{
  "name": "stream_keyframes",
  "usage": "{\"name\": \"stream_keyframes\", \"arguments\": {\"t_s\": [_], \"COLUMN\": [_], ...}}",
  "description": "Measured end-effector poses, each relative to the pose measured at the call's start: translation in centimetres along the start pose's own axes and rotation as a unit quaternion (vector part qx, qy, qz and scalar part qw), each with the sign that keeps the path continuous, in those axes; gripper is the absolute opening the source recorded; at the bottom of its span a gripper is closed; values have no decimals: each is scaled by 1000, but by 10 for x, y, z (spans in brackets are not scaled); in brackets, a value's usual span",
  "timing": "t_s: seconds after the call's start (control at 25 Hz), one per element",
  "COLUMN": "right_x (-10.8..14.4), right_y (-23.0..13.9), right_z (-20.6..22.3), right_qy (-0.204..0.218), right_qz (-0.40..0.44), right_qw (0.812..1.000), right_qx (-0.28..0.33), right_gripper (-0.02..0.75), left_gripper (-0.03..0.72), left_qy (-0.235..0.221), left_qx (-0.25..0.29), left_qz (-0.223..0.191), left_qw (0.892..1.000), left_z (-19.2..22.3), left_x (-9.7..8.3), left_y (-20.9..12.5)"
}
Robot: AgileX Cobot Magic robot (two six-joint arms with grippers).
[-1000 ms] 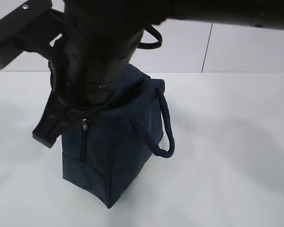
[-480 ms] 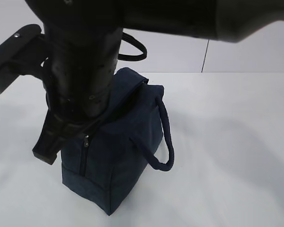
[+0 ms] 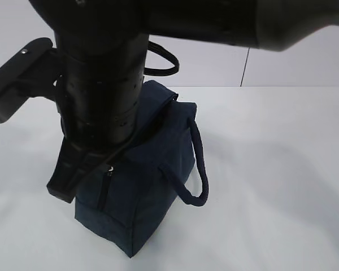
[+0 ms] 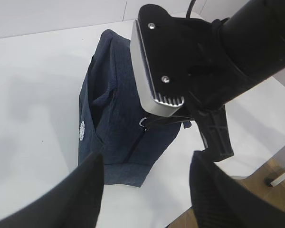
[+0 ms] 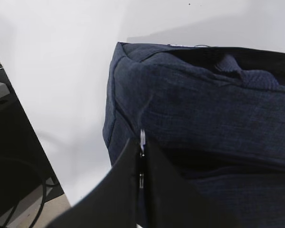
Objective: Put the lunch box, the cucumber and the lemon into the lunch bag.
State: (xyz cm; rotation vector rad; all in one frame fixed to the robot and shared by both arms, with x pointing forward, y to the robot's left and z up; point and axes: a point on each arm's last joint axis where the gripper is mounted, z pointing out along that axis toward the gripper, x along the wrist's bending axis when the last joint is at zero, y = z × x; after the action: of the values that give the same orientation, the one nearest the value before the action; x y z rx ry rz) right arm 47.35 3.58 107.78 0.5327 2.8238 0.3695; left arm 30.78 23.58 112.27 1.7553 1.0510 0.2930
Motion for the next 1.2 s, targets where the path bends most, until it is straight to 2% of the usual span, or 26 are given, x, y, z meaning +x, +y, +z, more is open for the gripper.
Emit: {"name": "stream_keyframes", "arguments": {"t_s": [0.2, 0.6, 0.92, 1.2], "right_x": [-1, 2, -2, -4], "right_y": [-1, 3, 11, 15], "right_z": [0, -1, -11, -3], "right_qy": [-6, 13, -3, -13], "right_qz": [-4, -12, -14, -19], "right_qw": [1000, 1000, 999, 999], "right_qx": [3, -14, -45, -48], "right_gripper": [20, 20, 20, 20], "left_gripper": [404, 404, 404, 404], "left_qy": [0, 0, 0, 0], "left_qx": [0, 0, 0, 0], "left_qz": [0, 0, 0, 0], "left_qw": [1000, 1000, 1000, 1000], "left_z": [0, 0, 0, 0], "left_x": [0, 0, 0, 0], "left_y": [0, 0, 0, 0]}}
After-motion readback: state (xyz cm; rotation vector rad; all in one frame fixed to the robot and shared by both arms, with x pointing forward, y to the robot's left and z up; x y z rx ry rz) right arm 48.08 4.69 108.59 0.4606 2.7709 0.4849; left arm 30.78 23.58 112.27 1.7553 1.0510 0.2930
